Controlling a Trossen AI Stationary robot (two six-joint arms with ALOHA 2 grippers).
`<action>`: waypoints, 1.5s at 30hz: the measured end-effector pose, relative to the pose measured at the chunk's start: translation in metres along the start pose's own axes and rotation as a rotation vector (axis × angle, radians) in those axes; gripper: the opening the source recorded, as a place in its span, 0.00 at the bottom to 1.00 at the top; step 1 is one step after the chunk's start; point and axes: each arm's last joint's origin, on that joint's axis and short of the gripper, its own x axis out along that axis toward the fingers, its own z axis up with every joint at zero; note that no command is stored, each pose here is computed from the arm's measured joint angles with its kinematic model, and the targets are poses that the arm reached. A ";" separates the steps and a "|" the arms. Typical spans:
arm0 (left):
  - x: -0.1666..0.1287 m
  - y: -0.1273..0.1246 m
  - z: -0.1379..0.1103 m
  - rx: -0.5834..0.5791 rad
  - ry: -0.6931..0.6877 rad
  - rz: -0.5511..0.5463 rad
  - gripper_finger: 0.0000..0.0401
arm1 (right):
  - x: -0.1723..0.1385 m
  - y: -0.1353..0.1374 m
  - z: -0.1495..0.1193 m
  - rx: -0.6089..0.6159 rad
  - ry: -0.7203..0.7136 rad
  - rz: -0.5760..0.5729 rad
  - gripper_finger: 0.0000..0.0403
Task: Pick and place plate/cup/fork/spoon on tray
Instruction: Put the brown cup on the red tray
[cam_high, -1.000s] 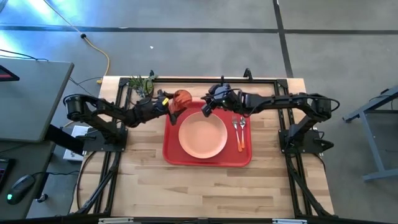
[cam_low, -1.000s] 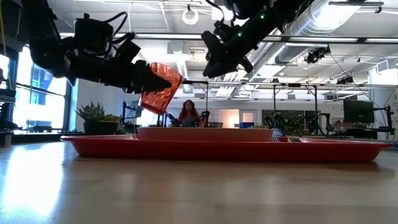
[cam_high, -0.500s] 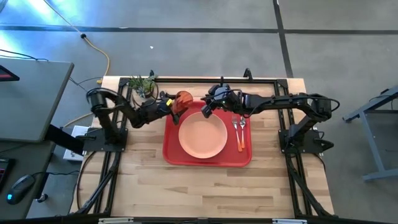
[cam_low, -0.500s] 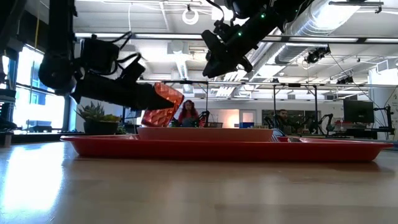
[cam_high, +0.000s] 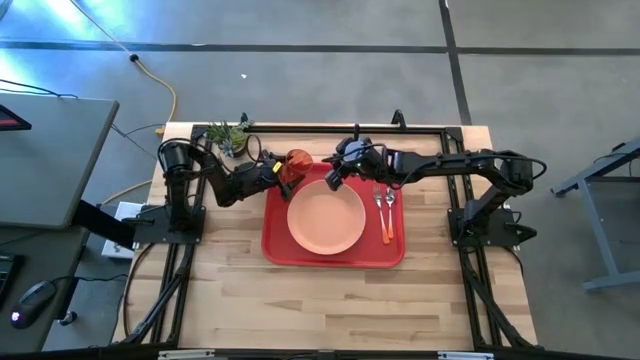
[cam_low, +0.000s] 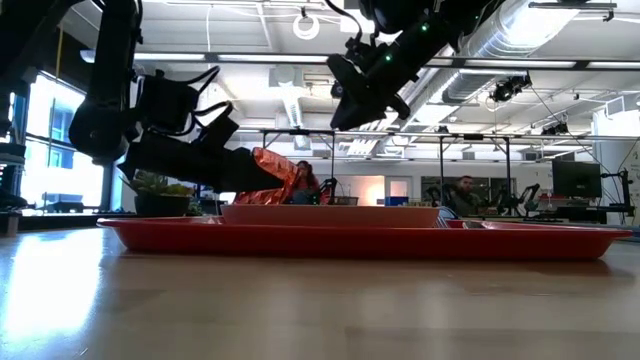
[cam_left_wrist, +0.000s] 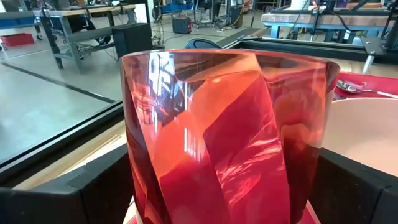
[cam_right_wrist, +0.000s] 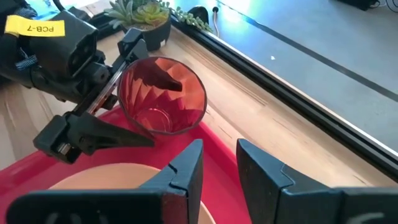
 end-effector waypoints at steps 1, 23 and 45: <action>0.000 0.000 0.000 0.001 0.004 0.000 0.94 | 0.000 0.000 0.000 -0.001 0.003 -0.001 0.22; -0.002 -0.008 0.001 0.067 0.013 -0.107 1.00 | 0.050 0.031 -0.022 0.028 -0.101 0.154 0.22; -0.002 -0.008 0.001 0.035 0.019 -0.118 1.00 | 0.101 0.032 -0.037 -0.150 -0.348 0.398 0.22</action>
